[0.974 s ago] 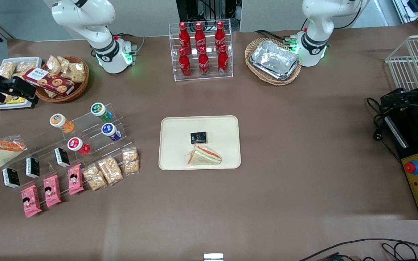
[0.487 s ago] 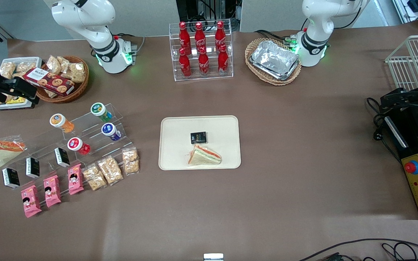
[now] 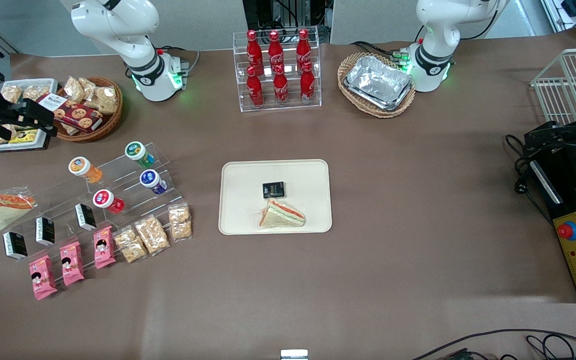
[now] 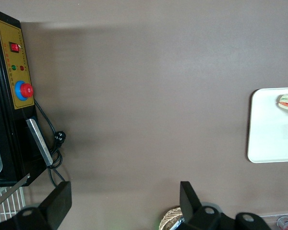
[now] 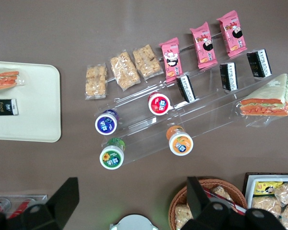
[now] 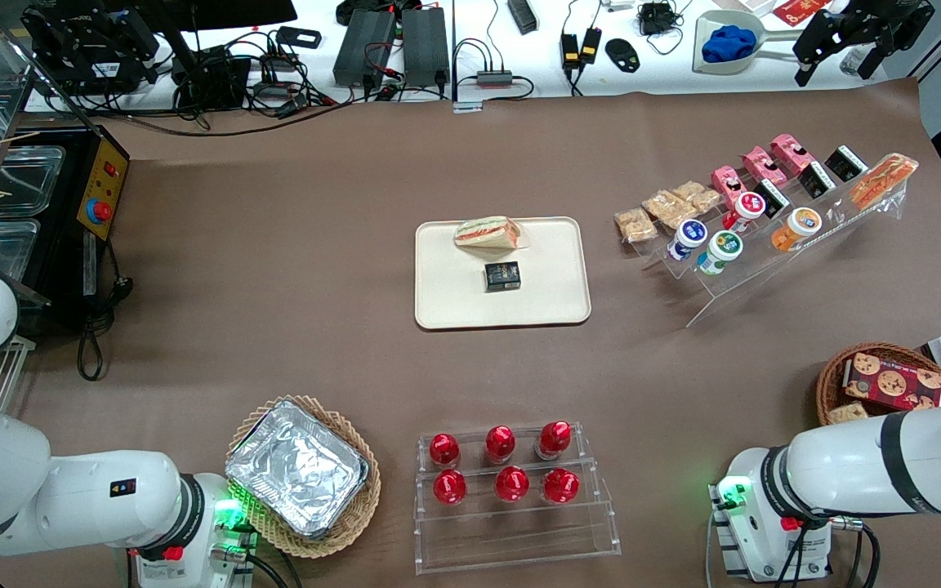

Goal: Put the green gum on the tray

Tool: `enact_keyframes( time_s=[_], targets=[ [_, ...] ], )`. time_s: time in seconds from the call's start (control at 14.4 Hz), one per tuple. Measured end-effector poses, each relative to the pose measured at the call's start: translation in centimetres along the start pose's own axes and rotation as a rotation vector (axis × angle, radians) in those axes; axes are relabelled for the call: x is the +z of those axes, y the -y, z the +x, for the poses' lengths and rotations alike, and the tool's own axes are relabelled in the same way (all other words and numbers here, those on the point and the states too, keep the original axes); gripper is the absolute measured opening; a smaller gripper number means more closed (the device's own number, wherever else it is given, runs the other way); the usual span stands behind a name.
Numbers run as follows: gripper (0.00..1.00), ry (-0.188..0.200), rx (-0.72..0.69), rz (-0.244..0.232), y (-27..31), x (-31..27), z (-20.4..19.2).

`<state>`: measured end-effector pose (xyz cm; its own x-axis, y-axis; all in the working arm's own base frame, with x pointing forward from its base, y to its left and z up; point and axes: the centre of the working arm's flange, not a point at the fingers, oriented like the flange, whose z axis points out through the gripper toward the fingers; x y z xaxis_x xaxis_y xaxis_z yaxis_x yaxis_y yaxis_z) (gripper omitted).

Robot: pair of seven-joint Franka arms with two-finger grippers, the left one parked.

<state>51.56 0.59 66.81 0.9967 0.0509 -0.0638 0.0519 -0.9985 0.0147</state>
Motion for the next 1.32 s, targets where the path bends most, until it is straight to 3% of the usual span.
enact_keyframes(
  time_s=[0.28,0.49,0.9,1.32],
  targets=[
    [1.0,0.066,-0.011,0.008,0.3,1.4,-0.6],
    [1.0,0.098,0.002,0.059,1.1,5.2,-1.9],
    [1.0,0.081,0.008,0.063,4.8,14.4,-5.1],
    [1.0,0.021,0.014,0.058,6.5,22.7,-6.6]
  ],
)
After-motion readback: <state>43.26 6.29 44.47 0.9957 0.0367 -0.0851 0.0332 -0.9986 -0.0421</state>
